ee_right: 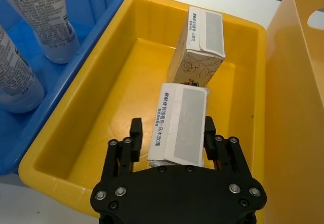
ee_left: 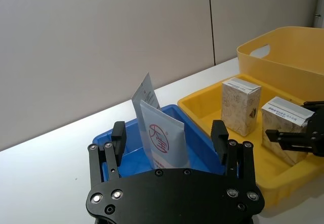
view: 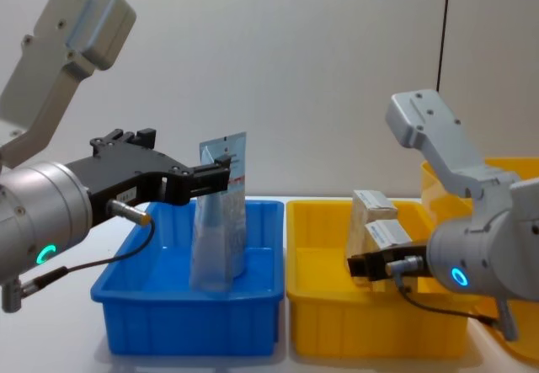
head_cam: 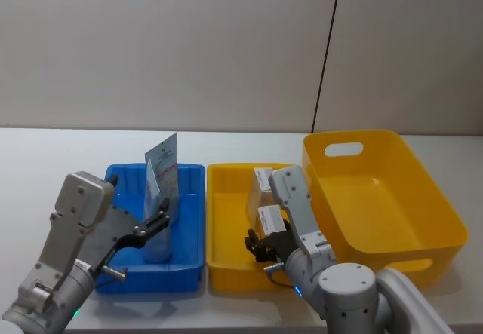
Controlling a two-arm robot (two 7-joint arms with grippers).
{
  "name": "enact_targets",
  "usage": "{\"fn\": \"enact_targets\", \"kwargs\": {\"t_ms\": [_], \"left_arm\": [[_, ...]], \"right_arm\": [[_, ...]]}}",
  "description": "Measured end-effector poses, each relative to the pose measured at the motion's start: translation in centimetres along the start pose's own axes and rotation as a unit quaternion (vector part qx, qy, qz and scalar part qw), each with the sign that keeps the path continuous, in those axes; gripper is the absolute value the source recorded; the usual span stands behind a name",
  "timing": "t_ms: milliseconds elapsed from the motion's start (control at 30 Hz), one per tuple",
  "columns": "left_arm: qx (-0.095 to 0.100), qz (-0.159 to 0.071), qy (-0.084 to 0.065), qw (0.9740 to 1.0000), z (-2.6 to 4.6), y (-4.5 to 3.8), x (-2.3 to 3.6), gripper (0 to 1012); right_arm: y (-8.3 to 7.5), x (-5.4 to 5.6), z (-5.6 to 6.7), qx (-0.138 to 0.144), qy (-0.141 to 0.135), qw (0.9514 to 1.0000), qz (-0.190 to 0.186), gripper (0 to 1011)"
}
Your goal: Bimanual collaborative sorting of washing and personal care products
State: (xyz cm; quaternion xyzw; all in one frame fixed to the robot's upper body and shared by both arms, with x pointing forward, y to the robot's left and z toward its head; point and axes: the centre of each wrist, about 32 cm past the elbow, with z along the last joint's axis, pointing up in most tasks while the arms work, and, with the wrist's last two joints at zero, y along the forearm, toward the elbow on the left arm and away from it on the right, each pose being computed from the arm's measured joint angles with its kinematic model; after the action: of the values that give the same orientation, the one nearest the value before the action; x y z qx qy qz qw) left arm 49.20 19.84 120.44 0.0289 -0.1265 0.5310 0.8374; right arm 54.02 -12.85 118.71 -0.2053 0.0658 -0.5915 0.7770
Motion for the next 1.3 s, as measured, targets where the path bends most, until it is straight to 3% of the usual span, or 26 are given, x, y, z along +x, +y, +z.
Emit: {"fn": "enact_targets", "kwargs": {"t_ms": [200,400,767,1133,1300], "left_arm": [[0.000,0.000,0.000,1.0000,0.00,0.00,0.00,1001],[0.000,0.000,0.000,1.0000,0.00,0.00,0.00,1001],[0.000,0.000,0.000,1.0000,0.00,0.00,0.00,1001],[0.000,0.000,0.000,1.0000,0.00,0.00,0.00,1001],[0.000,0.000,0.000,1.0000,0.00,0.00,0.00,1001]], "right_arm": [[0.1,-0.1,0.0,-0.001,0.000,1.0000,0.000,502],[0.2,-0.1,0.1,-0.002,0.000,1.0000,0.000,379],[-0.4,0.1,0.5,0.020,-0.001,0.9998,0.006,379],[-2.4,0.8,2.0,0.087,0.001,0.9960,0.018,379],[-3.6,1.5,2.9,0.126,0.003,0.9918,0.017,379]]}}
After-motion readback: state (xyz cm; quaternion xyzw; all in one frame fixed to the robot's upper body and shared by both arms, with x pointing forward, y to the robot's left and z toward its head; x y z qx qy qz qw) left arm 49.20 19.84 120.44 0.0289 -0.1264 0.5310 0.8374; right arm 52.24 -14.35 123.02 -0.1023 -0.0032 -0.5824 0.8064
